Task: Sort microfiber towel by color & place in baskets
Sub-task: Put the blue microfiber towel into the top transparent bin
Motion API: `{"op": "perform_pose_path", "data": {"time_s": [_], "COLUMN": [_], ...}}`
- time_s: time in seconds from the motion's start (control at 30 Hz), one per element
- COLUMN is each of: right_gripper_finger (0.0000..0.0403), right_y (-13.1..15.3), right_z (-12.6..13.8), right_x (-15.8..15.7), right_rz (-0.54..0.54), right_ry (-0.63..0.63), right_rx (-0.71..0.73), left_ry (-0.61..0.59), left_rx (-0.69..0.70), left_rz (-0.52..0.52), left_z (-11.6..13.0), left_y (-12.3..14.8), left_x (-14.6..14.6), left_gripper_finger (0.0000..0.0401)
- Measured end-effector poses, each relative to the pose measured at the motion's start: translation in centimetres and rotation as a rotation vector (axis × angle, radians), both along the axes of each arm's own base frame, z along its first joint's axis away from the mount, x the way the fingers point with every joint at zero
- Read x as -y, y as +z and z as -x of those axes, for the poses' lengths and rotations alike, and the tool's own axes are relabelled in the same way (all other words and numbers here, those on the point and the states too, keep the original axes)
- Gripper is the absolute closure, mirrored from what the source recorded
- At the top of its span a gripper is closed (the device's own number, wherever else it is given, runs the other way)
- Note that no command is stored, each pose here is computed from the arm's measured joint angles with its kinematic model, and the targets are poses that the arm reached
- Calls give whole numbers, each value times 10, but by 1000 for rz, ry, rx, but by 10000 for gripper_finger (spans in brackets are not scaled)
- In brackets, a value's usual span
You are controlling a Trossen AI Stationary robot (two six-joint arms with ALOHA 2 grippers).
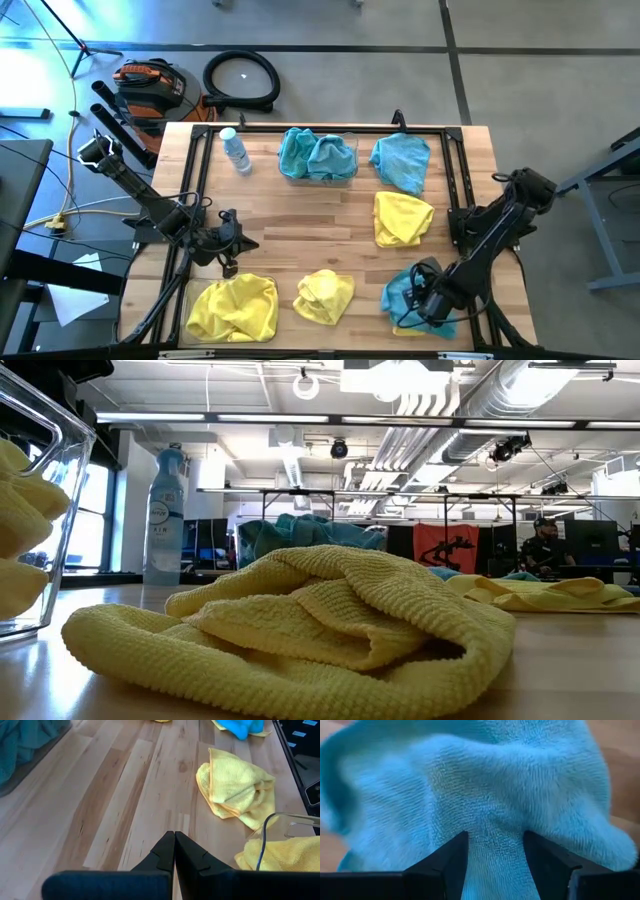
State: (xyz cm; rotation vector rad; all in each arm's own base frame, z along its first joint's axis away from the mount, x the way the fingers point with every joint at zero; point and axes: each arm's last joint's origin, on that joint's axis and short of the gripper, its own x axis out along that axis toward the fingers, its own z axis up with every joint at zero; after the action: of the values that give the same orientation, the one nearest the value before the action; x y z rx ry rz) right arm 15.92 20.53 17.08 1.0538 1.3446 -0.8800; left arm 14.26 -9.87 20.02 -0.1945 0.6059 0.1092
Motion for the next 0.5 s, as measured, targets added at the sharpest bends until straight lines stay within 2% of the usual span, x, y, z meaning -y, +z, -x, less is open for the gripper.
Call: {"op": "perform_pose_path", "data": {"time_s": [0.1,0.2,0.3,0.43,0.5], "right_gripper_finger": [219,241,290,380,392], "right_y": [-14,-20,-18,-7,2], "right_z": [4,6,6,2,0], "right_x": [4,6,6,1,-1], "right_rz": [-29,-46,-36,-30,-9], "right_ry": [-21,-9,2,57,72], "right_rx": [-10,-23,-35,-23,-12], "left_ry": [0,0,0,0,0], "left_rx": [0,0,0,0,0], "left_rz": [0,0,0,0,0], "left_z": [0,0,0,0,0], "left_y": [0,0,0,0,0], "left_x": [0,0,0,0,0], "left_gripper_finger": [401,401,401,401,401]}}
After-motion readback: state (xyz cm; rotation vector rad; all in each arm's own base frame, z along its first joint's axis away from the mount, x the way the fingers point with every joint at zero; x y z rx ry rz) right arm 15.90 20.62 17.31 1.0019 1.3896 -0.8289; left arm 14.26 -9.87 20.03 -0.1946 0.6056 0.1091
